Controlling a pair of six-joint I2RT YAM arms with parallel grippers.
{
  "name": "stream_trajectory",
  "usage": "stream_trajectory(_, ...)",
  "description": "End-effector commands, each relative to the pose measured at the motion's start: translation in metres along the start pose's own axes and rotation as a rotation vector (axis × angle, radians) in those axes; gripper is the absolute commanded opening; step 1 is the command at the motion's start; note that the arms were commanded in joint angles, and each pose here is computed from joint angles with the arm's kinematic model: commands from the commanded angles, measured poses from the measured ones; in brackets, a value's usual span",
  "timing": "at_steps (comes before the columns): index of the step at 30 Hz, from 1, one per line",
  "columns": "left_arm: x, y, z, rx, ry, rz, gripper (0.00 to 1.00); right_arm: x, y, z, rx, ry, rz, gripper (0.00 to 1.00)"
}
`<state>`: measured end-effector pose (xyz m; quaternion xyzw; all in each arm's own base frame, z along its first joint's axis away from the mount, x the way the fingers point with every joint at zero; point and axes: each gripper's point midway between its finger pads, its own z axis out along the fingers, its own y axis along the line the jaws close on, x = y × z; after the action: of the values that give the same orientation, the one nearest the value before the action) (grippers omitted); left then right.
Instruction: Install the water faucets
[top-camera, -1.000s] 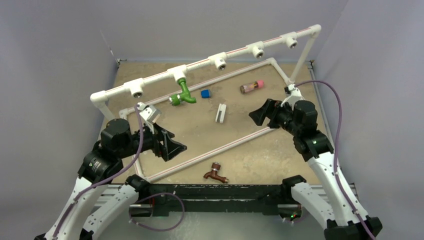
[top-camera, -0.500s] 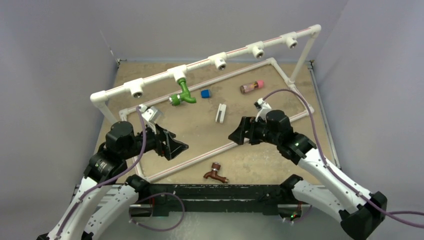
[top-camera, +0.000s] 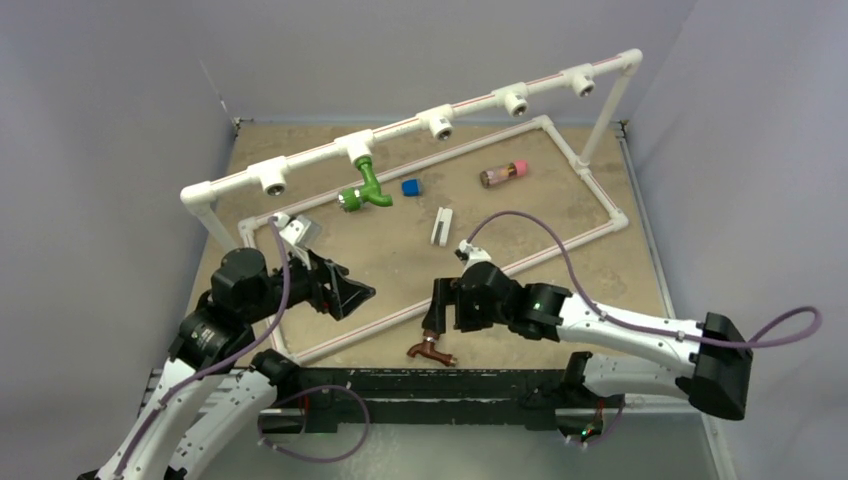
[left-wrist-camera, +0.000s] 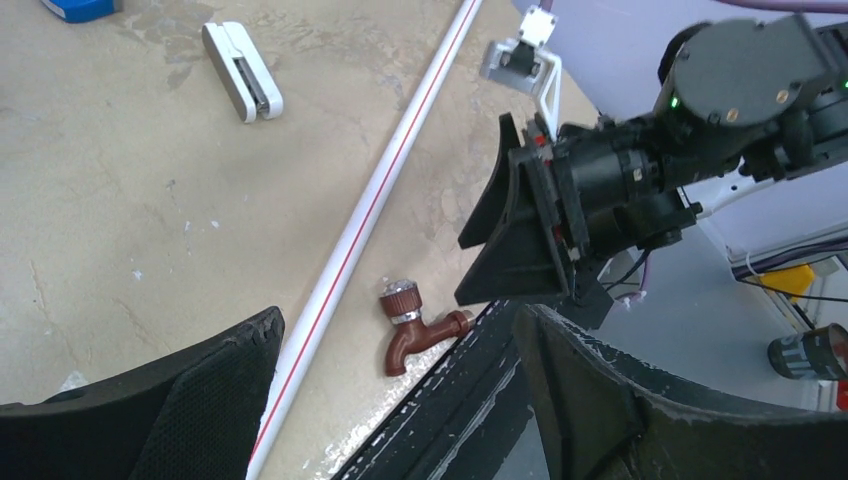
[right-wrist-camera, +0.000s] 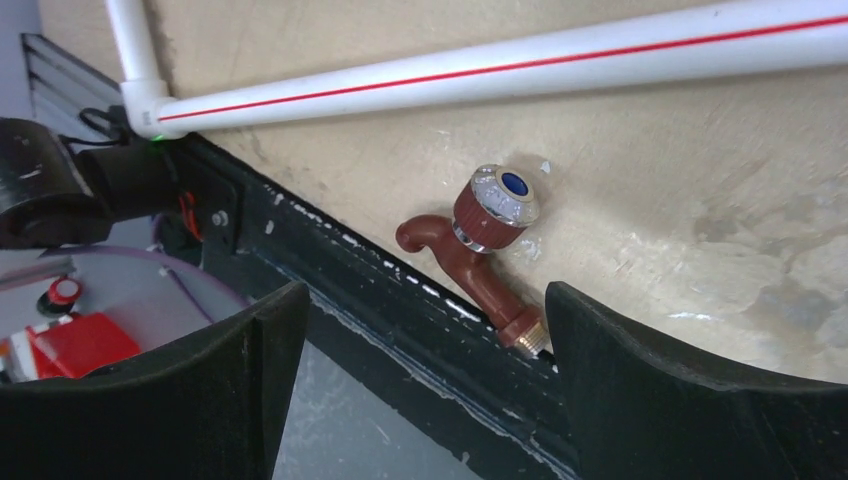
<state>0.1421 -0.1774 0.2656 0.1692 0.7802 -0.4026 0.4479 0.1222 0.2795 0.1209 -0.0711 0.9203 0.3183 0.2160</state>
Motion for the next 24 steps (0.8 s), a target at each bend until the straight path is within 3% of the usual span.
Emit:
stream_trajectory(1,-0.008,0.0,0.0,-0.007,-0.042,-0.003,0.86,0.006,0.0,0.015,0.104,-0.058,0.094,0.89)
stream_trajectory(10,-0.009,-0.001,-0.006,-0.01,-0.064,-0.006,0.87,0.04,0.0,0.044,0.269,-0.059,0.169,0.88)
stream_trajectory(24,-0.01,-0.004,-0.012,-0.003,-0.094,0.0,0.88,0.044,-0.02,0.072,0.469,-0.14,0.259,0.69)
